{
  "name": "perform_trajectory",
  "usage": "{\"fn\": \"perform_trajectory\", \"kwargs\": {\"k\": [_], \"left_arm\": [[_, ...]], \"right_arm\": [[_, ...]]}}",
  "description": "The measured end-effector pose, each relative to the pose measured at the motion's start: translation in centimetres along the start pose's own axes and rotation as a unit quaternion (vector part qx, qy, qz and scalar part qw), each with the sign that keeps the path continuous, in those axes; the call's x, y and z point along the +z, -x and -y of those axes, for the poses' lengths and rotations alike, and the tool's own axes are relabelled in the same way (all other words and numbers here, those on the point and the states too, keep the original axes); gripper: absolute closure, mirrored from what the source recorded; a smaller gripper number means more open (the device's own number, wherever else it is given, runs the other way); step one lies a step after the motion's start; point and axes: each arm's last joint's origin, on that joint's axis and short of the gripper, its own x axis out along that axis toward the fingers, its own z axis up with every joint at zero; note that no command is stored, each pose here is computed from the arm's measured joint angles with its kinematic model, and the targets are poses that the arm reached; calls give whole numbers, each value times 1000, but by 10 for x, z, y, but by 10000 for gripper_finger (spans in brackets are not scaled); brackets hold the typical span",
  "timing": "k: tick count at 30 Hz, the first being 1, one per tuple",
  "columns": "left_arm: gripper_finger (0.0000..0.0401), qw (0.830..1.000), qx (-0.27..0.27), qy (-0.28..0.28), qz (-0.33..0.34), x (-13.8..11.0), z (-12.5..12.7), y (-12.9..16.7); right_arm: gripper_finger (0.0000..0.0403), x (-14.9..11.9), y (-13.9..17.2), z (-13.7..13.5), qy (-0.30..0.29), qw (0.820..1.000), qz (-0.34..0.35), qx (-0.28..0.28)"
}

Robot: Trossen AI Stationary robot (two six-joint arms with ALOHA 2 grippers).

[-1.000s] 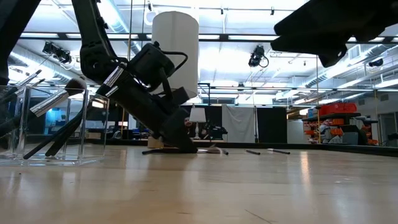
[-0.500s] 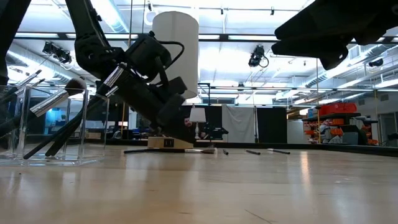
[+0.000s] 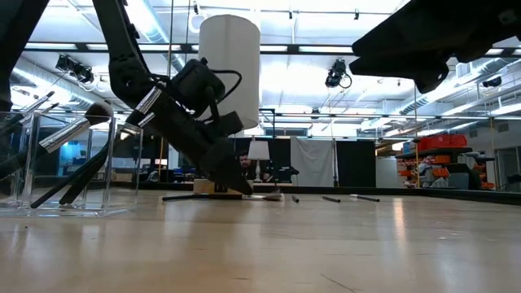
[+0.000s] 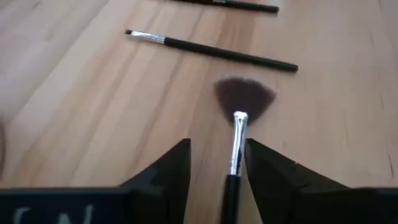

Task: Put items in baskets/containers
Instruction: Put the highlighter brush in the transparent organizer

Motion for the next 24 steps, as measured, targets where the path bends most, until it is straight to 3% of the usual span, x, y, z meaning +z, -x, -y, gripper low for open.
{"fn": "perform_trajectory", "kwargs": {"k": [5, 9, 20, 24], "left_arm": [[246, 996, -65, -51, -20, -5, -7, 0], [269, 992, -81, -93, -21, -8, -7, -4], [382, 991, -112, -61, -36, -25, -19, -19], [383, 991, -117, -56, -35, -25, -23, -19]], "right_arm": [[254, 1, -2, 1, -2, 1000, -5, 7], [254, 1, -2, 2, -3, 1000, -3, 7], [254, 2, -2, 1, -4, 1000, 0, 8], [254, 2, -2, 1, -3, 1000, 0, 8]]}}
